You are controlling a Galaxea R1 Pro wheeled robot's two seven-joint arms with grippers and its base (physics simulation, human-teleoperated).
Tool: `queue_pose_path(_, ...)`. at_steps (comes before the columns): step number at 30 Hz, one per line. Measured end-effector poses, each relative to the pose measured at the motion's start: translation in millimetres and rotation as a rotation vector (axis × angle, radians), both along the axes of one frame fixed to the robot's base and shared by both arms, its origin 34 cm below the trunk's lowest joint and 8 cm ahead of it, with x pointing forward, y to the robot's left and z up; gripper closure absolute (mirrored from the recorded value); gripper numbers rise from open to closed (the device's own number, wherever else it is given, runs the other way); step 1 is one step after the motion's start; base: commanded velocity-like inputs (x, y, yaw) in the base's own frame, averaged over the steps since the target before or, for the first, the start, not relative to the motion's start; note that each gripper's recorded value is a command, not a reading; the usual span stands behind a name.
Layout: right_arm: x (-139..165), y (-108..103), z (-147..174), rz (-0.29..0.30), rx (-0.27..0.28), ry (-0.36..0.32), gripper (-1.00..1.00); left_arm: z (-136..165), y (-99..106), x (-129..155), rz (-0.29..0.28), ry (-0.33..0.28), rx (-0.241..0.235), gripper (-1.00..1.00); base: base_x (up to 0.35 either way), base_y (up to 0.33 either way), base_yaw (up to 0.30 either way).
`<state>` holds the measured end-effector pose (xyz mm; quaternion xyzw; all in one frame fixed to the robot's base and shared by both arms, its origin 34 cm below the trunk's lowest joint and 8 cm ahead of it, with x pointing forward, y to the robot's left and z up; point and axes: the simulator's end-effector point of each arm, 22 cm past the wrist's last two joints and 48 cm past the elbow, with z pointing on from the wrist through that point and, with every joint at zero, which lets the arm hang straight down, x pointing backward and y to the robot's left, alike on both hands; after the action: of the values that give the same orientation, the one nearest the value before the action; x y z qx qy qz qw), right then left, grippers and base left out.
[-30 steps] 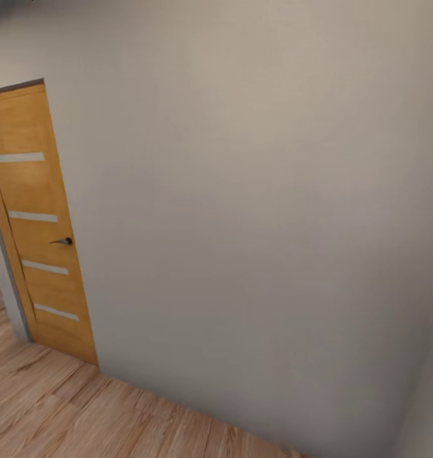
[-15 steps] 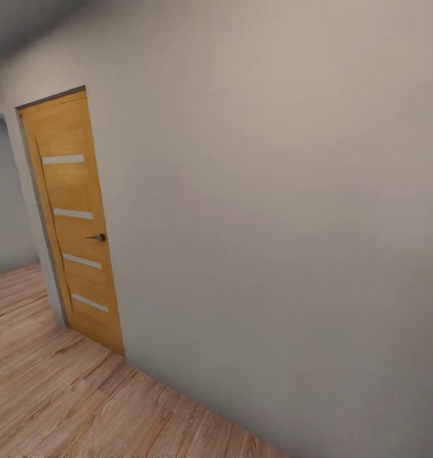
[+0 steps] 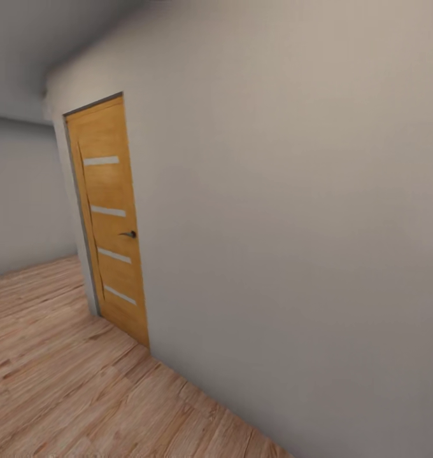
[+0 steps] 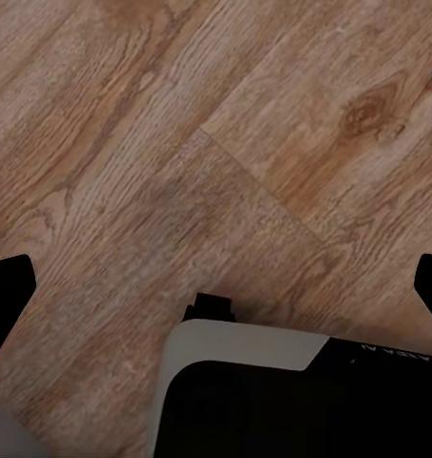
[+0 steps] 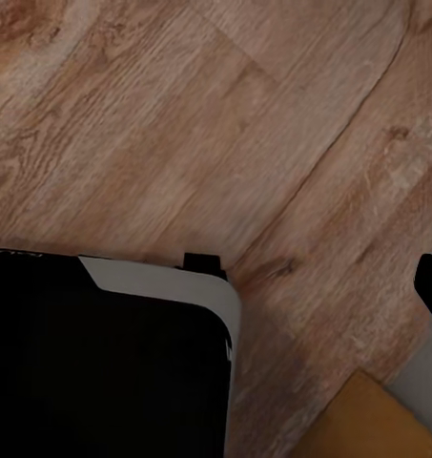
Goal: Move the two storage containers from the living room to the garage. In the garage, place one container on the floor and stack the other container on top of it (either order is fine).
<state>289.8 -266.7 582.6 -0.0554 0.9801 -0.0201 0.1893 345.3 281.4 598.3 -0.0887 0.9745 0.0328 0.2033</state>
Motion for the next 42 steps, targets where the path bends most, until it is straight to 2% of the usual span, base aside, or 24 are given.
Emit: queue_pose_path(42, 0.7, -5.2, 0.4, -0.016, -0.004, -0.004, -1.0, 0.0, 0.1, 0.0, 0.0, 0.0, 0.0, -1.0, 0.0, 0.0, 0.272)
